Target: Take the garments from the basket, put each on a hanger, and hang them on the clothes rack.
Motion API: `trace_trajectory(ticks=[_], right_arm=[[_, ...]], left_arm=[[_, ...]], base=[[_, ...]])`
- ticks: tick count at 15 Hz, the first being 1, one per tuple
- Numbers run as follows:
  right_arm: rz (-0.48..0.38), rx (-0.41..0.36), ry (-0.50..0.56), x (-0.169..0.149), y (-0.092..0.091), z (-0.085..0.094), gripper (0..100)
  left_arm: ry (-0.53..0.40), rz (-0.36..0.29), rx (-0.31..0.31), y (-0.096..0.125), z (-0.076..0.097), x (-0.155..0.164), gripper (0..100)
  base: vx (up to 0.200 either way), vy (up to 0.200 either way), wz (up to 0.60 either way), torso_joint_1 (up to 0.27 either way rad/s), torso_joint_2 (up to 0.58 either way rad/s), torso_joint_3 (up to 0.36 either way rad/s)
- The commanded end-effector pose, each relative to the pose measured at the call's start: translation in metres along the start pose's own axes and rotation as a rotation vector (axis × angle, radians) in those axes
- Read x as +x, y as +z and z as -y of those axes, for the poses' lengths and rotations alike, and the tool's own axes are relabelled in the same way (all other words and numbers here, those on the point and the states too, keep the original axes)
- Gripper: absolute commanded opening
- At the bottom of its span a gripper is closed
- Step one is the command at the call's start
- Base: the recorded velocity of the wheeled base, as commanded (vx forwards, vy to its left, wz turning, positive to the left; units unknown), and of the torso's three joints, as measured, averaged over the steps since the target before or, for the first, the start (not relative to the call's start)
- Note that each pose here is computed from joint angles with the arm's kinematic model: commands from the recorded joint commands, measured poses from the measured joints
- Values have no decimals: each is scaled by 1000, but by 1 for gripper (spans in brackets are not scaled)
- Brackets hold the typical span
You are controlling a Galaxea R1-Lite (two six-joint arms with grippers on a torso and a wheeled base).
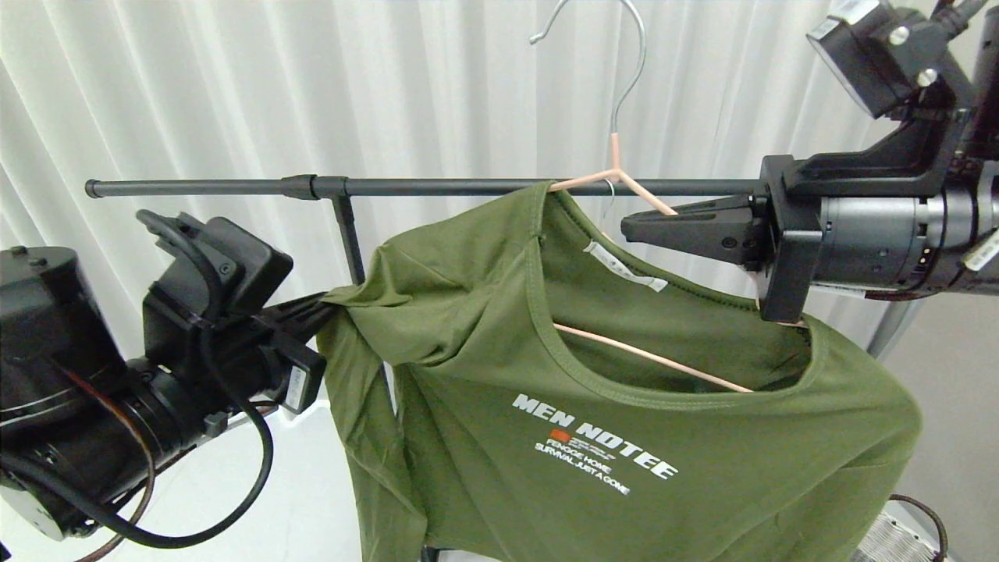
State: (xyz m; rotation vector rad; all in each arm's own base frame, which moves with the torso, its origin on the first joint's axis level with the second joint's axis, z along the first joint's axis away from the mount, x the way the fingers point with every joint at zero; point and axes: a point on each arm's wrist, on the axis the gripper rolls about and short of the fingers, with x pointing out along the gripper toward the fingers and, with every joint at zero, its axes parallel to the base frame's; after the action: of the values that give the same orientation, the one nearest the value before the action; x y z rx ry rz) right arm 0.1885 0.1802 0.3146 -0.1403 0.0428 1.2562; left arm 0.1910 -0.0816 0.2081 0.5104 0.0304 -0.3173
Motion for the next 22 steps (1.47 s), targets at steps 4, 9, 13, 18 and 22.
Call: trace_trajectory(ticks=[4, 9, 13, 18, 22], right_arm=[[-43, 25, -21, -2, -14, 5, 0], [-104, 36, -20, -8, -34, 1, 0], [-109, 37, -13, -10, -36, -2, 0], [-133, 27, 7, -11, -42, -7, 0], [-139, 29, 9, -12, -43, -9, 0]], left_arm=[[53, 26, -13, 0, -10, -13, 0], [103, 20, -96, -1, -20, -14, 0], [138, -16, -121, -9, -28, -9, 0], [130, -22, -122, -7, -30, 4, 0], [77, -8, -120, -9, -28, 5, 0]], base=[[0, 0, 0, 0, 0, 0], [0, 0, 0, 0, 0, 0], [0, 0, 0, 0, 0, 0], [0, 0, 0, 0, 0, 0], [0, 0, 0, 0, 0, 0]])
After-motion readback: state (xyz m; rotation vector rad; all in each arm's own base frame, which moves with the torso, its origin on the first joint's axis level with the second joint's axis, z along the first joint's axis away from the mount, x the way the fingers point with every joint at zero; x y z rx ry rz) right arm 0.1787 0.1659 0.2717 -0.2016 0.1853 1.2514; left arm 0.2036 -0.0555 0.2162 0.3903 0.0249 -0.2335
